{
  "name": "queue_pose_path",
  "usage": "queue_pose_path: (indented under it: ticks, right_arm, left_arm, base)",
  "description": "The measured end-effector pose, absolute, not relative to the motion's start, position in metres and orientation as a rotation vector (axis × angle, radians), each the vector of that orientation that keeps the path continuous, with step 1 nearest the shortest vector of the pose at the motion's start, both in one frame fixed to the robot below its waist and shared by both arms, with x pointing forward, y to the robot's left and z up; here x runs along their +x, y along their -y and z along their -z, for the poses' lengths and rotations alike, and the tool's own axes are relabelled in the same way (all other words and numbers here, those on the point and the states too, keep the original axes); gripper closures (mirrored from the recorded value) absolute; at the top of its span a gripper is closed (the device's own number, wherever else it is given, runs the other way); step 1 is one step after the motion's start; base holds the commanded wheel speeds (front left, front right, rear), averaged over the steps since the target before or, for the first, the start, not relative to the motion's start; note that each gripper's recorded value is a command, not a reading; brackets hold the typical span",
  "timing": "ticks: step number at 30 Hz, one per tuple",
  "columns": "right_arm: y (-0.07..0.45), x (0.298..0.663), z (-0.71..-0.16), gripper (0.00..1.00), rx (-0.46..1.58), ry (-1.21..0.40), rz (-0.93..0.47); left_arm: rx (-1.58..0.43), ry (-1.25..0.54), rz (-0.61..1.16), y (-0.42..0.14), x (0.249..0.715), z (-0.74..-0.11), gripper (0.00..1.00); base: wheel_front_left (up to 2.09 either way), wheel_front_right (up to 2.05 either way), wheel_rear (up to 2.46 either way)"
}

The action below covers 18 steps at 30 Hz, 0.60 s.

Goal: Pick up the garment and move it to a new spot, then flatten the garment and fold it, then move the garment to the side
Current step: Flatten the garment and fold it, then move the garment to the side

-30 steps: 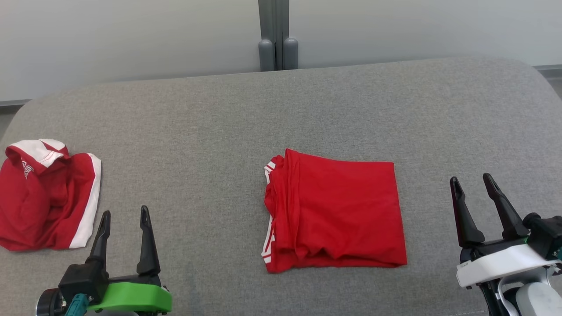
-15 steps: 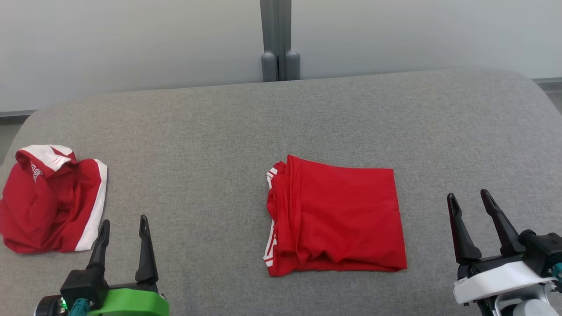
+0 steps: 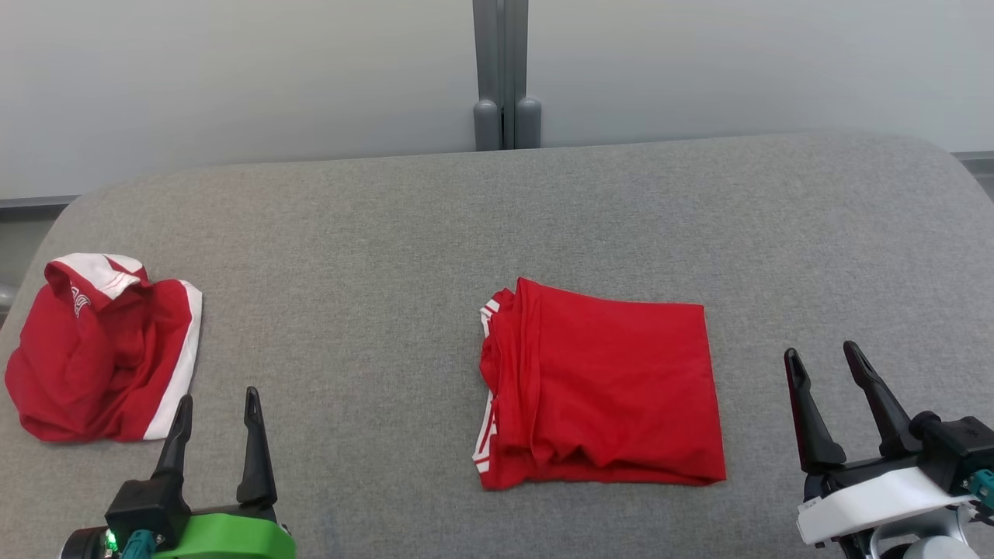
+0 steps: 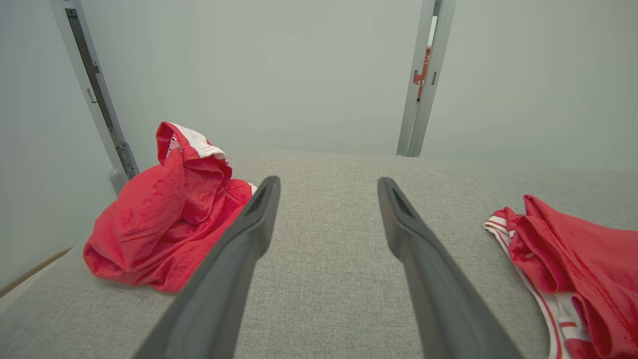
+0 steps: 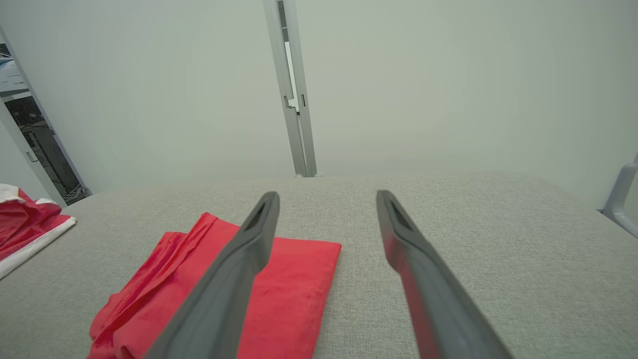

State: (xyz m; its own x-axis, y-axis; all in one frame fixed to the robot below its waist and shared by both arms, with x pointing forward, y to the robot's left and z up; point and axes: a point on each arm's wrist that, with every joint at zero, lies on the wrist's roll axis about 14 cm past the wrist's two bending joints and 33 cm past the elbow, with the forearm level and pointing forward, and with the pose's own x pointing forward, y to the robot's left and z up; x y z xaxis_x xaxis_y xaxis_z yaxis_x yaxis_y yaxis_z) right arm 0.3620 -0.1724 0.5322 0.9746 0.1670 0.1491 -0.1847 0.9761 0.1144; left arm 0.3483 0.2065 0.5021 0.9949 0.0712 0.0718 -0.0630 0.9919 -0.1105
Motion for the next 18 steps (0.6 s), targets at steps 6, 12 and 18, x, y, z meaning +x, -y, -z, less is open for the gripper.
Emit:
queue_pose_path:
  ticks: [6,12,18]
  right_arm:
    - [0.1685,0.3622,-0.5330,0.00,0.130,0.141,-0.186]
    - [0.1664,0.3627,-0.5313,0.00,0.130,0.134,-0.192]
    - [0.1654,0.3625,-0.5296,0.00,0.132,0.126,-0.193]
  left_arm:
    - [-0.109,0.070,-0.069,-0.2068,0.3475,-0.5001,0.00]
    - [-0.106,0.069,-0.072,-0.2081,0.3468,-0.4998,0.00]
    - [-0.106,0.068,-0.071,-0.2082,0.3469,-0.4998,0.00]
  base:
    - [0.00,0.00,0.00]
    - [0.00,0.00,0.00]
    - [0.00,0.00,0.00]
